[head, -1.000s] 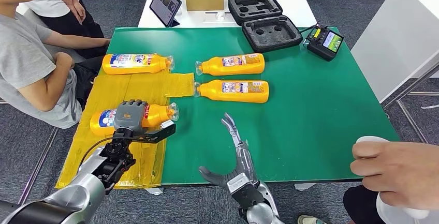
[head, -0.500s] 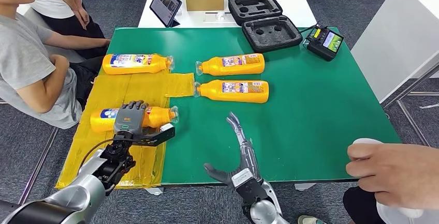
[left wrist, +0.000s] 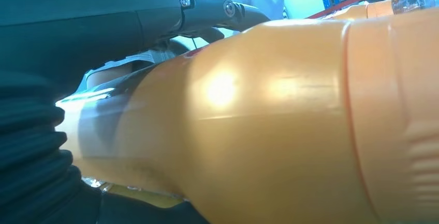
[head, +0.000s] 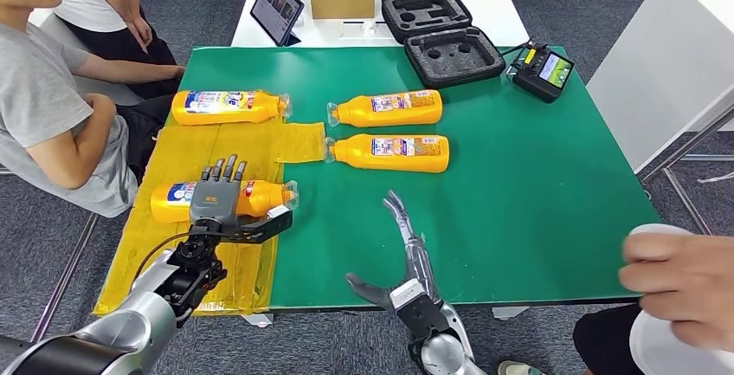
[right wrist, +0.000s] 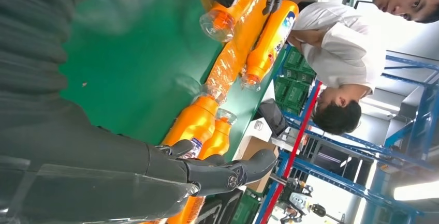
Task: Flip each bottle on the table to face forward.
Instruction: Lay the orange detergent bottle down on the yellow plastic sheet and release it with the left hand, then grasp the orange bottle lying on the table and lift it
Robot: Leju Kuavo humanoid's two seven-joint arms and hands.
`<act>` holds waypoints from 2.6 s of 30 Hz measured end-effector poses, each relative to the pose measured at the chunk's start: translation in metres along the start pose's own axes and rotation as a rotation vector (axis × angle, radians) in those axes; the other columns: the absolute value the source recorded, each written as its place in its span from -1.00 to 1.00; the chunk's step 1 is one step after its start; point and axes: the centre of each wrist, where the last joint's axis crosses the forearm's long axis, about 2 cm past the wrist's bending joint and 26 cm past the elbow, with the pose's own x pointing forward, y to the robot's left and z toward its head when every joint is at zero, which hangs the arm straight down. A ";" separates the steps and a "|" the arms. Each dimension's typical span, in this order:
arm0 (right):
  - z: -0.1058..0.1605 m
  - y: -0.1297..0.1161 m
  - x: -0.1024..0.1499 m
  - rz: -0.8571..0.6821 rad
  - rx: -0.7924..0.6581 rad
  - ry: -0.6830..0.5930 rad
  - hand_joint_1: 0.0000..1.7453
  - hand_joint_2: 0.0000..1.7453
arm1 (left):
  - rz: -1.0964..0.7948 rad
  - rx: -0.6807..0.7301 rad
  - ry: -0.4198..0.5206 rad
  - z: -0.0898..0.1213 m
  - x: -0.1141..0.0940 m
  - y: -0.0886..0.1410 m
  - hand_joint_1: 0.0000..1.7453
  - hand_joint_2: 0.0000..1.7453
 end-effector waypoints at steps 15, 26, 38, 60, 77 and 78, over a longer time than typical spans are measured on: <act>0.001 -0.002 -0.003 0.016 0.001 0.009 -1.00 1.00 | -0.001 0.012 -0.149 0.005 0.004 -0.001 -1.00 1.00; 0.003 -0.005 -0.005 0.021 -0.013 0.020 -1.00 1.00 | -0.036 0.029 -0.220 0.014 0.009 0.001 -1.00 1.00; 0.004 -0.005 -0.005 0.022 -0.008 0.022 -1.00 1.00 | -0.041 0.050 -0.247 0.027 0.007 0.002 -1.00 1.00; 0.016 -0.009 -0.001 0.035 -0.021 0.024 -1.00 1.00 | 0.483 0.079 -0.494 0.090 -0.001 0.022 -1.00 1.00; 0.014 -0.009 -0.001 0.065 0.004 0.000 -1.00 1.00 | 0.548 0.303 -0.507 0.098 0.013 0.029 -1.00 1.00; 0.014 -0.009 -0.001 0.067 0.006 -0.003 -1.00 1.00 | 0.556 0.331 -0.508 0.099 0.016 0.029 -1.00 1.00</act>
